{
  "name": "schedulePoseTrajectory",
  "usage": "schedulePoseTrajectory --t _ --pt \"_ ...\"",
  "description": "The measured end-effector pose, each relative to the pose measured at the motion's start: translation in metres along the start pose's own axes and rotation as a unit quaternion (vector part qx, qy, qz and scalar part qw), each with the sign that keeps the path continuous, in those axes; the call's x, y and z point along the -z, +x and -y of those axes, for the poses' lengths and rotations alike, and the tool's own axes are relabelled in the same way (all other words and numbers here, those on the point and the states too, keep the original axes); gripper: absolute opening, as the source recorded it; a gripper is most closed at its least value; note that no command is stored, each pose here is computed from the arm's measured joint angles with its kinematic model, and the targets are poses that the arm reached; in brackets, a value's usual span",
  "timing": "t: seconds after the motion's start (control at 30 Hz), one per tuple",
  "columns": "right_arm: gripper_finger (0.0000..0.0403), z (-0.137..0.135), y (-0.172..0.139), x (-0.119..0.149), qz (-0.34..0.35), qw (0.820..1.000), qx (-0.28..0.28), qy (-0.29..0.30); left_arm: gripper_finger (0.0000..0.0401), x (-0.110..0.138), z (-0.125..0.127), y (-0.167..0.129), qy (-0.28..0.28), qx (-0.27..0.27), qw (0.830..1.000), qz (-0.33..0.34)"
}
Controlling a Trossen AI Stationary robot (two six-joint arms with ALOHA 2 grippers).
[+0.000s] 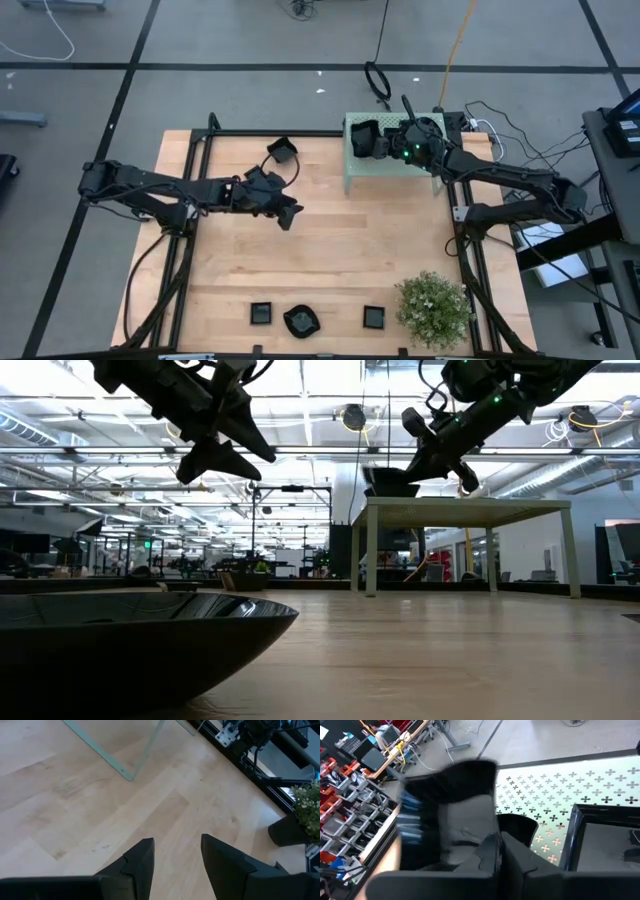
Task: Pick & Place Mini shaped plates
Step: Stack the black distorted square plate on top of the distorted square plate on the shelf, then stack the black square plate on top of the square plate on the shelf
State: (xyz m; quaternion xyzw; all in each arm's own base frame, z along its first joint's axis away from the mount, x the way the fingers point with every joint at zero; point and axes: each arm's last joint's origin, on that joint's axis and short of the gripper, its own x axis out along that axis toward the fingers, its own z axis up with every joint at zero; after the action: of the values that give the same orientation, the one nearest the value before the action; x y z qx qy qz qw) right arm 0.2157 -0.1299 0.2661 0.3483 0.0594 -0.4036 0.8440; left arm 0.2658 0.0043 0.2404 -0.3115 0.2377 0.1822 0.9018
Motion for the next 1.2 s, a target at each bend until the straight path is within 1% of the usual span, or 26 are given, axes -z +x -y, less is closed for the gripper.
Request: schedulePoseTrajectory --t 0.1,0.33,0.47,0.6,0.67,0.77,0.83,0.93,1.03,1.1,1.17,1.2 --pt "0.0040 0.000 0.000 0.000 0.000 1.000 0.000 0.000 0.0166 -0.001 -0.001 0.000 -0.003 -0.002 1.000 0.001" --pt "0.0111 0.000 -0.001 0.000 0.001 1.000 -0.001 -0.011 0.0166 -0.002 -0.002 0.000 -0.004 -0.003 1.000 0.002" --pt "0.0138 -0.002 -0.007 -0.004 0.013 0.998 -0.010 -0.066 0.0166 -0.002 -0.002 0.000 -0.004 -0.002 1.000 0.001" --pt "0.0143 -0.013 -0.022 -0.005 0.027 0.990 -0.042 -0.130 0.0166 -0.001 -0.001 0.000 0.003 0.018 1.000 -0.016" --pt "0.0140 -0.022 -0.034 -0.003 0.031 0.982 -0.076 -0.173 0.0166 0.000 0.000 0.000 0.008 0.027 0.999 -0.026" --pt "0.0135 -0.038 -0.052 0.007 0.014 0.962 -0.153 -0.225 0.0166 0.001 0.000 0.000 0.023 0.036 0.998 -0.035" --pt "0.0132 -0.050 -0.061 0.018 -0.010 0.948 -0.206 -0.241 0.0166 0.001 0.000 0.000 0.039 0.037 0.998 -0.035" --pt "0.0131 -0.064 -0.070 0.041 -0.055 0.931 -0.250 -0.261 0.0166 0.001 0.000 0.000 0.063 0.038 0.997 -0.033" --pt "0.0131 -0.074 -0.073 0.071 -0.122 0.912 -0.266 -0.286 0.0166 0.001 0.000 0.000 0.085 0.037 0.995 -0.032" --pt "0.0131 -0.076 -0.073 0.093 -0.176 0.897 -0.260 -0.310 0.0166 0.001 0.000 0.000 0.094 0.037 0.994 -0.031" --pt "0.0130 -0.076 -0.074 0.115 -0.230 0.879 -0.252 -0.332 0.0166 0.001 0.000 0.000 0.095 0.038 0.994 -0.031" --pt "0.0130 -0.075 -0.074 0.125 -0.262 0.867 -0.249 -0.342 0.0166 0.001 0.000 0.000 0.093 0.038 0.994 -0.032"
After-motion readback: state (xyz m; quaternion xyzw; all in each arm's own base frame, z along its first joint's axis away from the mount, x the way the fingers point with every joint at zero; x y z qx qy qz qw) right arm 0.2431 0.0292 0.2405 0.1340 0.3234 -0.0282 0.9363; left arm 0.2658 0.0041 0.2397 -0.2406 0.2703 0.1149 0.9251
